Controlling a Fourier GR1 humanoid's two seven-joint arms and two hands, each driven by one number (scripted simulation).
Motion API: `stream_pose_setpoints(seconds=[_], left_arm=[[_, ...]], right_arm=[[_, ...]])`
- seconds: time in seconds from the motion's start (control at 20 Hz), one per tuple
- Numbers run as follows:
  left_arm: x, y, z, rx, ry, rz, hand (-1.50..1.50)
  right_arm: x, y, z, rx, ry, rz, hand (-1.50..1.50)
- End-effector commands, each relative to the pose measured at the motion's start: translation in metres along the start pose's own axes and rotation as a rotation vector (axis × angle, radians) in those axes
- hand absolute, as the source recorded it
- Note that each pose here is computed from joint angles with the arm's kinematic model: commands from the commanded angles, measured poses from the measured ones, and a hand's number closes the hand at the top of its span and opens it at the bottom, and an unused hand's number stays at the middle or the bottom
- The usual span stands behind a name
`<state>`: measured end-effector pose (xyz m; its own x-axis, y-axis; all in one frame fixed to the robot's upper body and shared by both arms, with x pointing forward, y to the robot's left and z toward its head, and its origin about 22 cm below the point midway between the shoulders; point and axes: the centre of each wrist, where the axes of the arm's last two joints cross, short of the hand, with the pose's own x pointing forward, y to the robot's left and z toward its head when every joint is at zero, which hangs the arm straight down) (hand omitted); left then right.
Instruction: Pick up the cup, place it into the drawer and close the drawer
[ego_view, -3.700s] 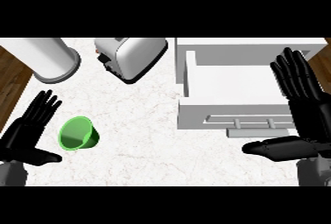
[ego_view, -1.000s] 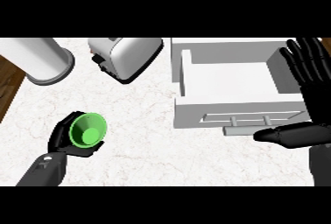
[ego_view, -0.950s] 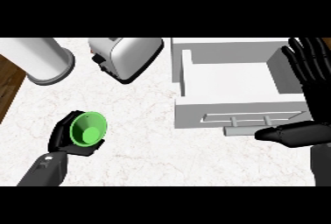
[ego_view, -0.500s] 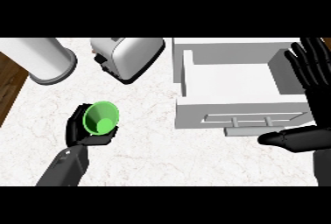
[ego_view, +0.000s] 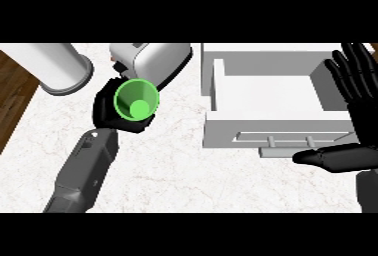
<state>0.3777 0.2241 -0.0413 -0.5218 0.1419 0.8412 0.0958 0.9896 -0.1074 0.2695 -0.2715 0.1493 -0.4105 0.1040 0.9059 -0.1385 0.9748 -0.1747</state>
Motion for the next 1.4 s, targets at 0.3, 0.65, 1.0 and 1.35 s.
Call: stream_pose_setpoints(seconds=[0.3, 0.65, 1.0, 1.35], left_arm=[[0.077, -0.101, -0.116, -0.177, -0.042, 0.024, 1.5], [0.121, -0.16, -0.157, -0.172, -0.005, -0.04, 1.5], [0.114, -0.197, -0.164, -0.163, 0.16, -0.149, 1.5], [0.106, -0.206, -0.17, -0.172, 0.276, -0.283, 1.5]], right_arm=[[0.004, -0.013, -0.017, -0.019, -0.01, 0.015, -1.5], [0.007, -0.004, -0.009, -0.014, 0.0, 0.023, -1.5], [-0.014, -0.003, -0.02, -0.012, -0.034, 0.003, -1.5], [-0.009, 0.007, -0.023, 0.052, -0.057, -0.019, -1.5]])
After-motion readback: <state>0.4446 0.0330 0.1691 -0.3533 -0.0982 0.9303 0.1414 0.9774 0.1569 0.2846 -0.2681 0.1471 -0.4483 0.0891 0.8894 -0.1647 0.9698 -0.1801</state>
